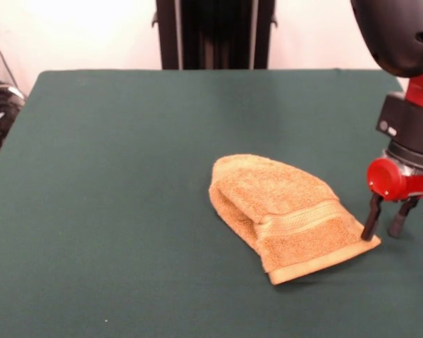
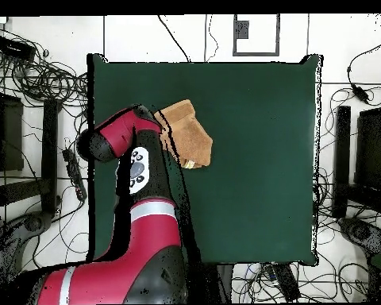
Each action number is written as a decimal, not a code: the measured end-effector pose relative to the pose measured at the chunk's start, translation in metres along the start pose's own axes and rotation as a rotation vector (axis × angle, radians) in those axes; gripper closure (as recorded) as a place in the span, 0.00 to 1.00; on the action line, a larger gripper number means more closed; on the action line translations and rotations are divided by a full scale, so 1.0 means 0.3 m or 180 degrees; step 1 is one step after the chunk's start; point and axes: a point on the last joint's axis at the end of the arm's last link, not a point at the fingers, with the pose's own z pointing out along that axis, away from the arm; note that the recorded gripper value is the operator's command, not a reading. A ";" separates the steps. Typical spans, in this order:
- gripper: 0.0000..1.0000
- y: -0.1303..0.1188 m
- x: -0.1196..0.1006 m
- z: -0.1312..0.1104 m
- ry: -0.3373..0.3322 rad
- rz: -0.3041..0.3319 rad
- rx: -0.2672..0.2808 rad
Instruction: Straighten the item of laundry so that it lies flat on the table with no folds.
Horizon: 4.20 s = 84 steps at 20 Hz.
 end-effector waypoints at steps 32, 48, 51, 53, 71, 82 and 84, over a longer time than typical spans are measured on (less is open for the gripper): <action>0.00 -0.086 -0.076 0.033 0.0631 0.0215 -0.0544; 0.00 -0.107 -0.079 0.042 0.0649 -0.0161 -0.0710; 0.00 -0.109 -0.082 0.043 0.0691 -0.0155 -0.0710; 0.00 -0.109 -0.086 0.045 0.0715 -0.0149 -0.0712; 1.00 -0.159 -0.088 0.056 0.0948 -0.0095 -0.0712; 1.00 -0.258 0.060 0.030 0.0696 -0.0197 -0.0633; 1.00 -0.271 0.096 0.012 0.0692 -0.0284 -0.0565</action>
